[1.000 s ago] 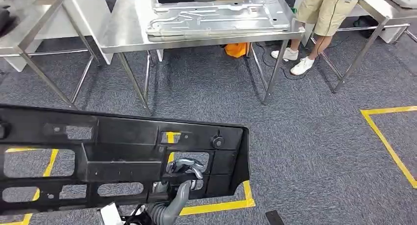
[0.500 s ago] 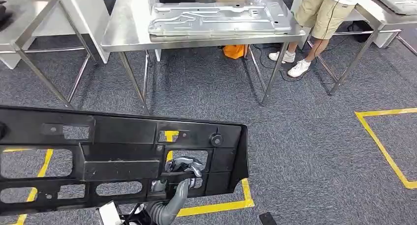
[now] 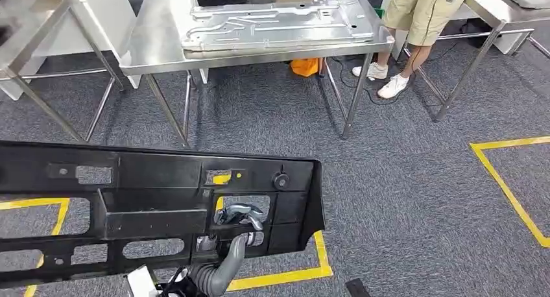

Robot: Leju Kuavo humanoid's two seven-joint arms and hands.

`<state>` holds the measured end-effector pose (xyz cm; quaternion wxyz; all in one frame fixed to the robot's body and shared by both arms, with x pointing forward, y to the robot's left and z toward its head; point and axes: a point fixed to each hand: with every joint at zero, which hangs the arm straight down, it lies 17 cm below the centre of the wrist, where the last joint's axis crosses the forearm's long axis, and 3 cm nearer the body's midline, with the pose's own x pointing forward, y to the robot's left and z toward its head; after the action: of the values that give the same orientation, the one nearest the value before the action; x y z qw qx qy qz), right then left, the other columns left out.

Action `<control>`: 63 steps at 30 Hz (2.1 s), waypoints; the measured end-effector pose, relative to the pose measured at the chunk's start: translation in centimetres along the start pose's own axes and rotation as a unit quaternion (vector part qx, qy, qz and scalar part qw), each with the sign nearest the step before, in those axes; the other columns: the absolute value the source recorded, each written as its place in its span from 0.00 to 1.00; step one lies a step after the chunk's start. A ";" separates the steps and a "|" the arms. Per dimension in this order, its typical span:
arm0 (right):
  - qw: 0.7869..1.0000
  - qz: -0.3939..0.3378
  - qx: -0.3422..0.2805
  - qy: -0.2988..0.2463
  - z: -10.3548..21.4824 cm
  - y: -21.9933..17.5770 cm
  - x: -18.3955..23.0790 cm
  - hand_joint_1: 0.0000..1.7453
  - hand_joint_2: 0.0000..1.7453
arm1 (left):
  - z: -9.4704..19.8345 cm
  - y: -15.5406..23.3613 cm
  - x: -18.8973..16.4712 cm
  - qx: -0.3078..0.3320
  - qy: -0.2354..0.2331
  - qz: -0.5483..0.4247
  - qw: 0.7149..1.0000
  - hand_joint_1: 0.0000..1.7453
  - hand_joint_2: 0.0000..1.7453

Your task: Take the parts from the cabinet and place them on the table.

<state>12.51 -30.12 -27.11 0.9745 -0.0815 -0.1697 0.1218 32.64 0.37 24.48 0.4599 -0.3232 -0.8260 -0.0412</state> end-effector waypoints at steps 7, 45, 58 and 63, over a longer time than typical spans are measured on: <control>1.000 -0.001 0.002 -0.001 0.0 0.3 0.2 0.00 0.00 | -0.2 0.4 0.2 0.005 -0.002 -0.001 1.000 1.00 1.00; 1.000 0.011 0.018 -0.003 0.2 0.6 -0.3 0.00 0.00 | -0.1 0.4 1.0 0.005 -0.014 0.002 1.000 1.00 1.00; 1.000 0.020 0.019 0.003 0.2 0.7 -0.6 0.00 0.00 | -0.1 0.3 1.2 0.001 -0.019 0.003 1.000 1.00 1.00; 1.000 0.016 0.019 0.003 0.2 0.6 -0.6 0.00 0.00 | 0.1 0.3 1.0 0.002 -0.016 0.003 1.000 1.00 1.00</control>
<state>11.78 -29.65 -27.25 0.9744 -0.0663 -0.1629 0.1399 32.37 1.16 25.13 0.4476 -0.3250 -0.8325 -0.0330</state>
